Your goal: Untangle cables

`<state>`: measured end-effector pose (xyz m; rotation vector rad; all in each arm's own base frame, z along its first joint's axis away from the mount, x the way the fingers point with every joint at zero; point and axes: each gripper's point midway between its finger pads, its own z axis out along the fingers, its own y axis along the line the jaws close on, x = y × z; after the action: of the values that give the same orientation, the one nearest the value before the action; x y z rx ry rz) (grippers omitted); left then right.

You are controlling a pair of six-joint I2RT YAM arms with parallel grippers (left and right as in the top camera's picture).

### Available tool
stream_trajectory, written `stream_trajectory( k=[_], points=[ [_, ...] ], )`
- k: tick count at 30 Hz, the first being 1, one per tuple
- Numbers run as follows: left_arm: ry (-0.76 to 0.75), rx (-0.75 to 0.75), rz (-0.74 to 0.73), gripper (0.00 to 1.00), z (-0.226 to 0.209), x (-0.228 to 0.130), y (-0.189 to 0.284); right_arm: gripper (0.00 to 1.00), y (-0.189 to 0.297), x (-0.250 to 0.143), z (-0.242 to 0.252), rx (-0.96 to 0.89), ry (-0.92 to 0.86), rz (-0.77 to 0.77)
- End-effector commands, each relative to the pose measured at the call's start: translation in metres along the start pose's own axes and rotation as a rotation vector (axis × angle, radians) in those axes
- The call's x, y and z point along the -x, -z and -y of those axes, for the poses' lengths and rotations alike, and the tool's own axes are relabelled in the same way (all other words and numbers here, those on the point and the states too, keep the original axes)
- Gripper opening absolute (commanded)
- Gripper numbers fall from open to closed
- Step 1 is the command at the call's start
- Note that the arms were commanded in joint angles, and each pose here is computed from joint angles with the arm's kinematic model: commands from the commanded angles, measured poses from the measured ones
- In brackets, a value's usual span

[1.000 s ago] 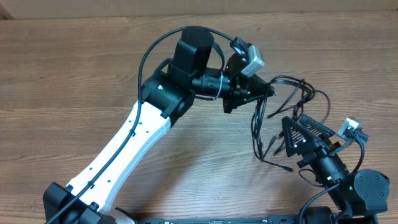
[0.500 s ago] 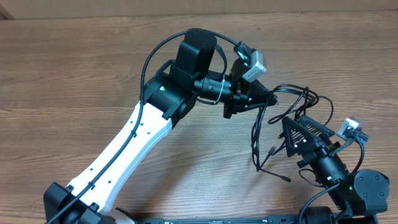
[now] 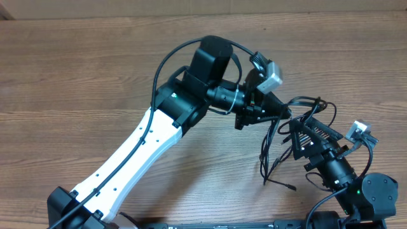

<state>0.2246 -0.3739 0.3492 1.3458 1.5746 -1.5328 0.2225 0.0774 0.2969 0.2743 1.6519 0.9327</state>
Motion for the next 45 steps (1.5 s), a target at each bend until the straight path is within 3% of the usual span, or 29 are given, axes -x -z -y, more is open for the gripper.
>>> stream_trajectory(
  k=[1,19,31,34,40,44,45],
  points=[
    [-0.038,-0.051,0.017,0.04,0.023,0.012,0.003,0.88,0.001,0.005,0.003,-0.026,0.012,0.023],
    [-0.078,-0.181,0.002,0.04,0.056,0.010,-0.014,0.83,0.001,0.005,0.008,-0.051,0.007,0.028],
    [-0.085,-0.181,0.005,0.04,0.056,0.012,-0.014,0.46,0.001,0.005,0.009,-0.055,0.006,0.030],
    [-0.085,-0.181,0.005,0.04,0.056,0.012,-0.014,0.41,0.001,0.006,0.014,-0.078,0.002,0.035],
    [-0.085,-0.181,0.005,0.04,0.056,0.012,-0.014,0.41,0.002,0.004,0.021,-0.113,-0.006,0.035],
    [-0.084,-0.182,0.005,0.04,0.056,0.011,-0.014,0.60,0.003,0.004,0.027,-0.145,-0.010,0.042],
    [-0.084,-0.183,0.005,0.04,0.056,0.011,-0.014,0.61,0.003,0.004,0.029,-0.155,-0.012,0.043]
  ],
)
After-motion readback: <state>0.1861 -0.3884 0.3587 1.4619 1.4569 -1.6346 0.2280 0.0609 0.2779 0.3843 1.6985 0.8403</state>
